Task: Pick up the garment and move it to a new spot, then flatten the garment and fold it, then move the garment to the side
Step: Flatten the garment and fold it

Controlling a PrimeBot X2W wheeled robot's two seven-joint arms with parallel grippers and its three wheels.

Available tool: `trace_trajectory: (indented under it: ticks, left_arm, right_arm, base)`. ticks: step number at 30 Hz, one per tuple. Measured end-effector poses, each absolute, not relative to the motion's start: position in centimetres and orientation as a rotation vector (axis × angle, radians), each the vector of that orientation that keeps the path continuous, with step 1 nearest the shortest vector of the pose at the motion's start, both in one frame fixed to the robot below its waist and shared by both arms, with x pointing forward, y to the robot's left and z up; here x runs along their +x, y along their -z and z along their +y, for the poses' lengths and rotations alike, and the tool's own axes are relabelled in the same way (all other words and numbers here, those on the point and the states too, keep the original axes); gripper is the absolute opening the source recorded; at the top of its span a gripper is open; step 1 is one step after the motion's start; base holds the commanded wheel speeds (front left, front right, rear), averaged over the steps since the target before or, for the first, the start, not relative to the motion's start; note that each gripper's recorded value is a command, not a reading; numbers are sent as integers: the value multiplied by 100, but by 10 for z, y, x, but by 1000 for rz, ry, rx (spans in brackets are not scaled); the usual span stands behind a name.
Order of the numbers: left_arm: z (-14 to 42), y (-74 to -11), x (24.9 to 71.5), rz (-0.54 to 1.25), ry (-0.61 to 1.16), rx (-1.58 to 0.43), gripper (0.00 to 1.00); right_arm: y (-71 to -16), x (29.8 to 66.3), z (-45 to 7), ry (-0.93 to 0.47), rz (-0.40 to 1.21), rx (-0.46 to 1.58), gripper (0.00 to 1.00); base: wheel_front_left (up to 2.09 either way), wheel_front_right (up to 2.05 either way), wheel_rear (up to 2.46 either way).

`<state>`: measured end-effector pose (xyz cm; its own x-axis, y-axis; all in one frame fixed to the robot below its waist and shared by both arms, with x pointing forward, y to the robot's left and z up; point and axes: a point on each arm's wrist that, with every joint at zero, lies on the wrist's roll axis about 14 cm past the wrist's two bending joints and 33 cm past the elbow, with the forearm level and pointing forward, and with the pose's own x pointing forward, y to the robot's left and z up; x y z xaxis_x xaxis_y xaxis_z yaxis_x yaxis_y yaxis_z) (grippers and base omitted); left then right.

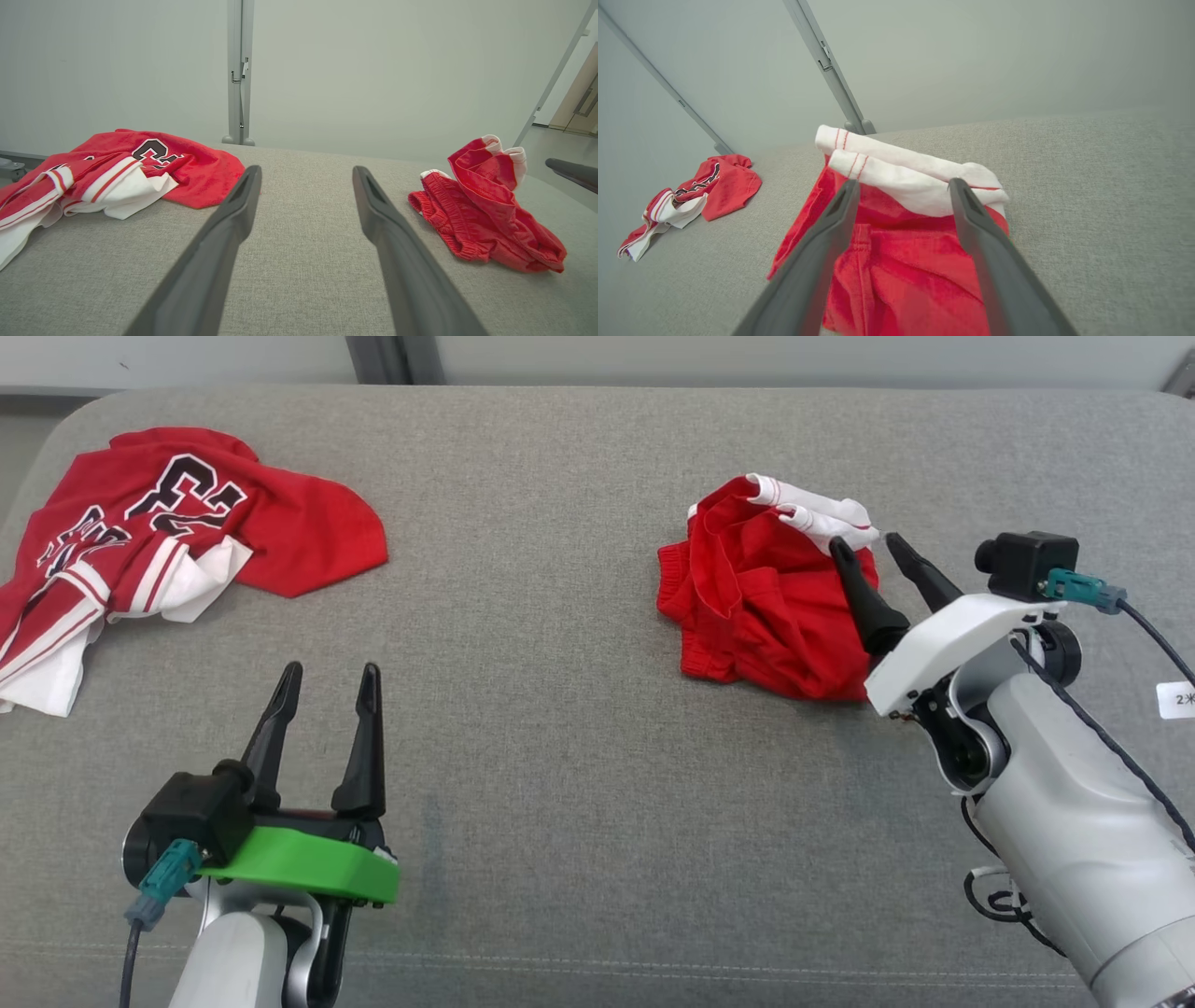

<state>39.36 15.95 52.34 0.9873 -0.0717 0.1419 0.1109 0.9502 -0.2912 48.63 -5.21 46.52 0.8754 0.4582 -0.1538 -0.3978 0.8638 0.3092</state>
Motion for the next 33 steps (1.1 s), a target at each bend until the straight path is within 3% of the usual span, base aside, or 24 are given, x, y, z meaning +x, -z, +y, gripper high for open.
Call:
trace_trajectory:
  ticks: [3, 4, 7, 8, 18, 33]
  left_arm:
    - [155, -520, 396, -120, 105, -306, 100]
    - [153, -519, 396, -116, 110, -307, 100]
    - [149, -515, 397, -104, 120, -309, 100]
    - [148, -514, 397, -101, 124, -309, 100]
    - [154, -506, 395, -79, 102, -306, 100]
    - [167, -492, 398, -40, 54, -321, 100]
  right_arm:
    - [-455, 483, -60, -432, 249, 280, 100]
    - [-452, 482, -62, -428, 257, 281, 87]
    - [-440, 478, -66, -425, 287, 272, 3]
    - [-438, 478, -67, -424, 291, 264, 0]
    - [-431, 484, -56, -465, 310, 248, 0]
    - [-434, 527, -26, -550, 341, 188, 0]
  base:
    - [0, 0, 0]
    - [0, 0, 0]
    - [0, 0, 0]
    - [0, 0, 0]
    - [0, 0, 0]
    - [0, 0, 0]
